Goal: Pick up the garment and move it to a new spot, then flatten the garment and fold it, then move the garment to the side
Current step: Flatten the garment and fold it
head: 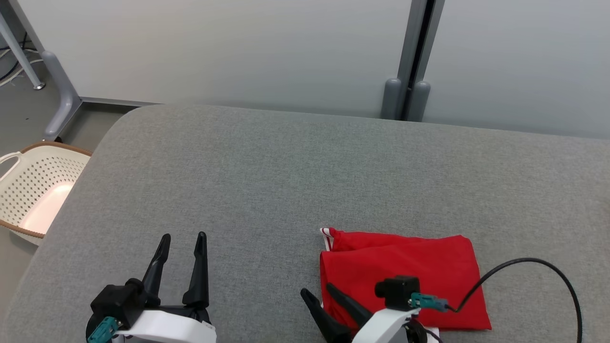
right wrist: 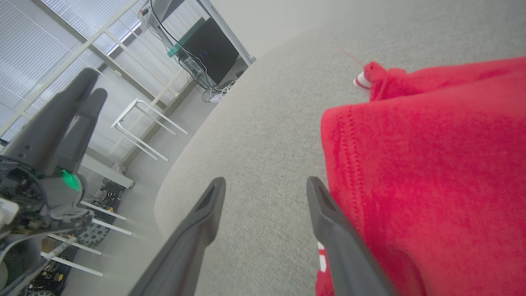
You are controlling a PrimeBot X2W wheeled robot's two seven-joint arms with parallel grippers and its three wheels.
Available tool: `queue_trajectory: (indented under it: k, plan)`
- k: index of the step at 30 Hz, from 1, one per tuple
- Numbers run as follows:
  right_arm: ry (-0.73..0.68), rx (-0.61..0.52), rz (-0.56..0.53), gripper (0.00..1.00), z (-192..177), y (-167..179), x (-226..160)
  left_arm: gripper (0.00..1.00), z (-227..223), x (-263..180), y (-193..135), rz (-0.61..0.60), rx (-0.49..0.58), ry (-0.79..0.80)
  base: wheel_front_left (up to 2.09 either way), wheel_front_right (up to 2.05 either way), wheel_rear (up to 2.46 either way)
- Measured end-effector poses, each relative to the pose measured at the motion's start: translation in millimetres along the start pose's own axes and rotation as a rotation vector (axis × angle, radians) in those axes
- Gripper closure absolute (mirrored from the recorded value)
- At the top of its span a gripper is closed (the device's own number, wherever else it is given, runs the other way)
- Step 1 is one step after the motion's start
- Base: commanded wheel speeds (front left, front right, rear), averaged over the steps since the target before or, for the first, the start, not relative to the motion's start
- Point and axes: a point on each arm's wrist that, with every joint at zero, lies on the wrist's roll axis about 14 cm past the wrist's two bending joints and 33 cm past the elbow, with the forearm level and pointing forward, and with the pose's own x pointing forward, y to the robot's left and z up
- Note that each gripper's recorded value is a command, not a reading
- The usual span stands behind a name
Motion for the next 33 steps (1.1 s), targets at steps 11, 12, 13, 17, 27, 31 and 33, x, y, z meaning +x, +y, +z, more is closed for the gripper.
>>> queue_trajectory:
  k: [11,12,13,17,27,31,33]
  plan:
    - [-0.275,-0.296,-0.211,0.00,113.2,-76.2,-32.8,0.00,4.9,11.2,-23.7,-0.075,-0.006,-0.019,0.00,0.00,0.00]
    - [-0.299,-0.322,-0.241,0.00,123.3,-84.6,-40.7,0.00,5.9,12.3,-26.0,-0.082,-0.007,-0.022,0.00,0.00,0.00]
    - [-0.328,-0.351,-0.266,0.00,134.9,-90.9,-48.7,0.00,6.7,13.5,-29.0,-0.091,-0.008,-0.025,0.00,0.00,0.00]
    - [-0.412,-0.431,-0.386,0.00,159.6,-118.4,-87.3,0.00,8.1,18.0,-37.4,-0.117,-0.011,-0.030,0.00,0.00,0.00]
    - [-0.536,-0.484,-0.582,0.00,159.7,-137.1,-151.4,0.00,6.1,22.4,-46.7,-0.145,-0.004,-0.026,0.00,0.00,0.00]
    - [-0.571,-0.455,-0.637,0.00,151.9,-137.9,-167.6,0.00,-0.1,20.8,-44.5,-0.136,0.023,-0.008,0.00,0.00,0.00]
    - [-0.575,-0.451,-0.651,0.00,148.3,-138.0,-172.3,0.00,-2.7,18.9,-43.7,-0.132,0.028,0.000,0.00,0.00,0.00]
